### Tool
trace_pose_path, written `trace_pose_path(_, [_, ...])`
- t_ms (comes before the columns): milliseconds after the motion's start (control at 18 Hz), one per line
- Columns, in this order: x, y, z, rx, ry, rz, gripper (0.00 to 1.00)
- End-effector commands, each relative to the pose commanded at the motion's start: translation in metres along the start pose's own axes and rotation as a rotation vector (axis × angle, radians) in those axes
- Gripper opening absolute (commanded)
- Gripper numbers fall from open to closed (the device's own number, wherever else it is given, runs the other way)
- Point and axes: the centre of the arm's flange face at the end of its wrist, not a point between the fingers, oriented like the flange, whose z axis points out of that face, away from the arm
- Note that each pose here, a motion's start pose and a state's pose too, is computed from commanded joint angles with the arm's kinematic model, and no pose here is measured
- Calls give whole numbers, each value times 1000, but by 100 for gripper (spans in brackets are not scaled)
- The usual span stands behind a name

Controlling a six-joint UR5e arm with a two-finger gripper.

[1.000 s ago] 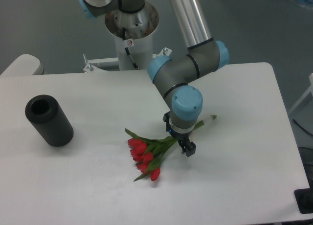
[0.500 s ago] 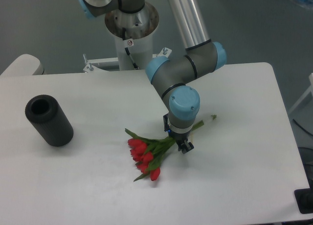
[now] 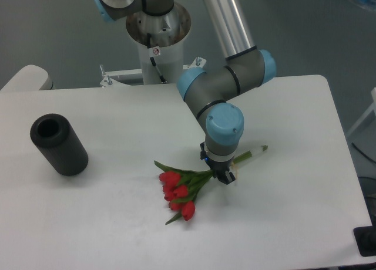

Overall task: Pick up the flowers from the table
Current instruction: 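Lift the grasped tulips up off the table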

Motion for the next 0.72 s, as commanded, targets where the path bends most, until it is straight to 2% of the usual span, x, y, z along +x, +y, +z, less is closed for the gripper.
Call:
trace_pose_path(222, [-27,1,-23,-1,37,1,2])
trace_pose_path(722, [-73,4,-39,9,7,-46,1])
